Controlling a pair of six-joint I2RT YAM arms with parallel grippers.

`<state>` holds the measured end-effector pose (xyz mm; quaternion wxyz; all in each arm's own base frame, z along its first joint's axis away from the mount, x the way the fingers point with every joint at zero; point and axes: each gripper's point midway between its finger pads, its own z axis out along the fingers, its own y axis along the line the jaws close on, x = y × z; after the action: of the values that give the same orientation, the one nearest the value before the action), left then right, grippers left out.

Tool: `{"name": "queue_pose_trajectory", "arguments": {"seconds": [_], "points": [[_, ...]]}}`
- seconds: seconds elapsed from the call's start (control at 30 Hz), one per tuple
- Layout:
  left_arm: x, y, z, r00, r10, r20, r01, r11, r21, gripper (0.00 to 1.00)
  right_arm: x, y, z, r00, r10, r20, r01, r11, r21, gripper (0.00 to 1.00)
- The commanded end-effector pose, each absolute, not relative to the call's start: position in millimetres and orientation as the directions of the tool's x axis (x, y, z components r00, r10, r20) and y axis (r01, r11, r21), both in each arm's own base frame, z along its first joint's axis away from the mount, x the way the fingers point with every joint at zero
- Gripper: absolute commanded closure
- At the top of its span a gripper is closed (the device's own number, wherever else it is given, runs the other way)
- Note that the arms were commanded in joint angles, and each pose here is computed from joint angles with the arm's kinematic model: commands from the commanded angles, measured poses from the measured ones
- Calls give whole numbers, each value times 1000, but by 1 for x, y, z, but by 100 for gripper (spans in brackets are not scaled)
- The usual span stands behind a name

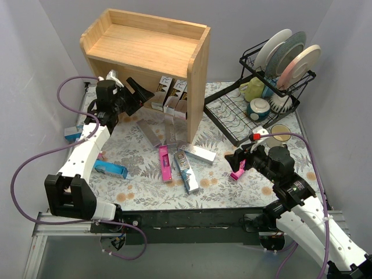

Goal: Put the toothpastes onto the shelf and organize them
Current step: Adjust the toothpaste on the shelf.

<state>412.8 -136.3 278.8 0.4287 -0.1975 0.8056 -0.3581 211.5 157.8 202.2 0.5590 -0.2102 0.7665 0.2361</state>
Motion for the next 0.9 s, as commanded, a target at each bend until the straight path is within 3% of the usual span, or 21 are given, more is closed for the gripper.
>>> {"name": "queue_pose_trajectory", "arguments": {"seconds": [0.0, 0.2, 0.57, 0.87], "points": [[420, -126, 321, -379, -629, -679, 131, 690, -712, 32, 216, 159, 217, -246, -36, -969, -588, 800, 120, 10], [445, -131, 318, -333, -661, -673, 178, 656, -733, 39, 216, 159, 217, -248, -39, -968, -589, 800, 119, 10], [477, -146, 311, -306, -696, -650, 231, 608, -760, 41, 216, 157, 215, -250, -39, -967, -581, 805, 118, 10], [494, -175, 281, -393, -664, -637, 234, 597, -767, 41, 217, 157, 214, -256, -40, -966, -575, 809, 119, 10]]}}
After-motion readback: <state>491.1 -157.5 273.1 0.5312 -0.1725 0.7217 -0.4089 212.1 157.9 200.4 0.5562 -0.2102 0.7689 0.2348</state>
